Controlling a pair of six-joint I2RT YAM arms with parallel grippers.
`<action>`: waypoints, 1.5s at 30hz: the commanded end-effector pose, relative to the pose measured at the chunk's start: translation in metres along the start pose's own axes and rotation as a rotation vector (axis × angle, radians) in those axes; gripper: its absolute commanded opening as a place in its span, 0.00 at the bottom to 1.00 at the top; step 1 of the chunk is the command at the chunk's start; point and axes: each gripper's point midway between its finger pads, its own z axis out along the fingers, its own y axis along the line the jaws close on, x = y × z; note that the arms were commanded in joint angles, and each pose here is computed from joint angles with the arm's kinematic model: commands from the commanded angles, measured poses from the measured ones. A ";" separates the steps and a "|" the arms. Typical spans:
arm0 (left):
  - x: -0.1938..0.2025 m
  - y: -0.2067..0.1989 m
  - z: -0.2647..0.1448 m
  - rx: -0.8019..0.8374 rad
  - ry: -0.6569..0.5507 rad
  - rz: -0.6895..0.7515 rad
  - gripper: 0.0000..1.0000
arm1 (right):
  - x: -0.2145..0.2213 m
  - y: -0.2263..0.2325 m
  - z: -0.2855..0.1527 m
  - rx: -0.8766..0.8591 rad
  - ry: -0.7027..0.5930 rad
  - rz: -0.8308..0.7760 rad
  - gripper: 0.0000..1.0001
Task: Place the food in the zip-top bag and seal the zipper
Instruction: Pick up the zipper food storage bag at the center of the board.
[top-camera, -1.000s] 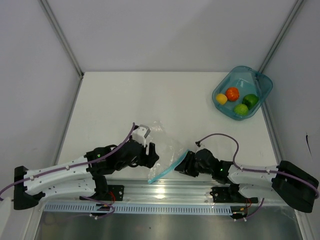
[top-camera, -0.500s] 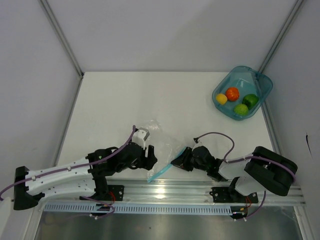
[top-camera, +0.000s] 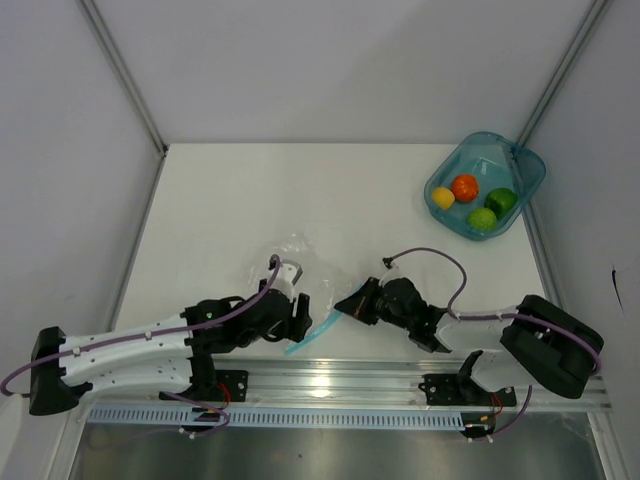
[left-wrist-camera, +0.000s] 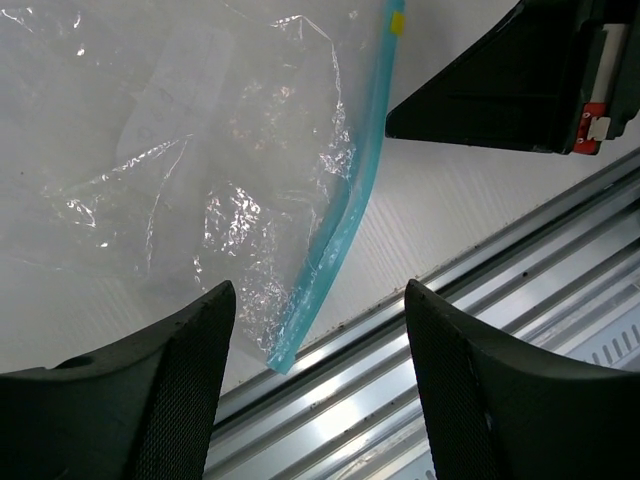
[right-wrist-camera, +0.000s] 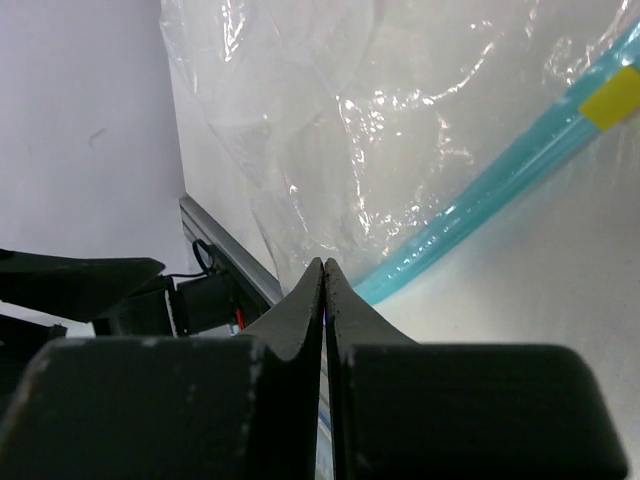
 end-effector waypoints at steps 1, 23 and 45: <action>-0.001 0.002 0.006 -0.037 -0.023 0.003 0.71 | -0.019 0.019 0.002 -0.031 -0.057 -0.030 0.00; 0.027 -0.019 0.059 -0.440 0.021 0.383 0.74 | -0.075 -0.029 -0.117 0.168 -0.309 0.035 0.52; 0.050 -0.014 0.088 -0.495 0.065 0.467 0.61 | -0.070 -0.033 -0.123 0.147 -0.299 0.049 0.52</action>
